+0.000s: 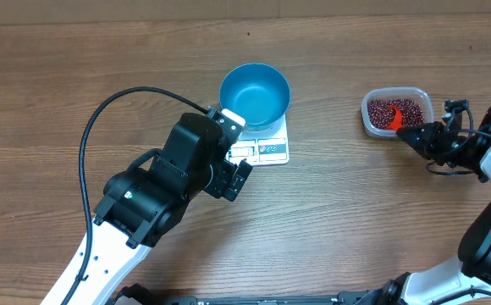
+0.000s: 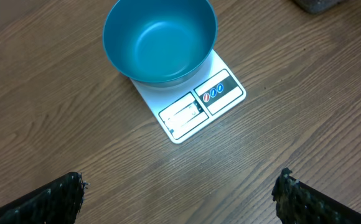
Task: Scoop item into bowl and weigh 150g on scale
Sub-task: 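Dip the scoop into the red beans and scoop them up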
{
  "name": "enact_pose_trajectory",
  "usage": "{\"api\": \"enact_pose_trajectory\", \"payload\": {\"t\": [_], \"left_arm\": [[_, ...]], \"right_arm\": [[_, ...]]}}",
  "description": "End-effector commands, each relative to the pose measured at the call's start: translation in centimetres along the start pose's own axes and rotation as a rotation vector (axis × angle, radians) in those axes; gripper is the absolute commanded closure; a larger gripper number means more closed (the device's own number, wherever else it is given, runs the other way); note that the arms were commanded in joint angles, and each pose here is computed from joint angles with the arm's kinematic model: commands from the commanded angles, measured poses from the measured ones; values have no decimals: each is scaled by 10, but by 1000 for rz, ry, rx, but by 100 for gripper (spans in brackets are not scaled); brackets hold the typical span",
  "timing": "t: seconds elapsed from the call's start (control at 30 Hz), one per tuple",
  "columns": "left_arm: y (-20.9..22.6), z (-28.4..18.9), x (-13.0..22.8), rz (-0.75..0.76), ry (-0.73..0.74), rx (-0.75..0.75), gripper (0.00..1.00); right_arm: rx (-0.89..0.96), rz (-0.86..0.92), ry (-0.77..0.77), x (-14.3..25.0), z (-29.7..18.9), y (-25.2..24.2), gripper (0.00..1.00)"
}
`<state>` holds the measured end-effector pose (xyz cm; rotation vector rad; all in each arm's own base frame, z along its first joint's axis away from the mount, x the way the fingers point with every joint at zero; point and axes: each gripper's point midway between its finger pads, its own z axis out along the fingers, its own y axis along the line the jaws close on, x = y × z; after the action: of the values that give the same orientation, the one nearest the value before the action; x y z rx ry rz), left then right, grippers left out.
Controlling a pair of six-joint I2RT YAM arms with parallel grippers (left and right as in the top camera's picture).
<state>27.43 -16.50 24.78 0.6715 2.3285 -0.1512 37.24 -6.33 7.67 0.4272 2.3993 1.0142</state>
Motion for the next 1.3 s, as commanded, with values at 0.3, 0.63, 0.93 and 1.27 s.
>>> {"api": "enact_pose_trajectory", "payload": {"t": [0.3, 0.63, 0.93, 1.27], "left_arm": [[-1, 3, 1, 12, 6, 10, 1], [-1, 3, 1, 12, 5, 10, 0], [-1, 3, 1, 12, 5, 10, 0], [-1, 3, 1, 12, 5, 10, 0]], "right_arm": [[-109, 112, -5, 3, -2, 7, 96], [-195, 169, -59, -5, -24, 6, 96], [-245, 221, -91, -7, -39, 3, 96], [-359, 251, -130, -12, -57, 13, 96]]}}
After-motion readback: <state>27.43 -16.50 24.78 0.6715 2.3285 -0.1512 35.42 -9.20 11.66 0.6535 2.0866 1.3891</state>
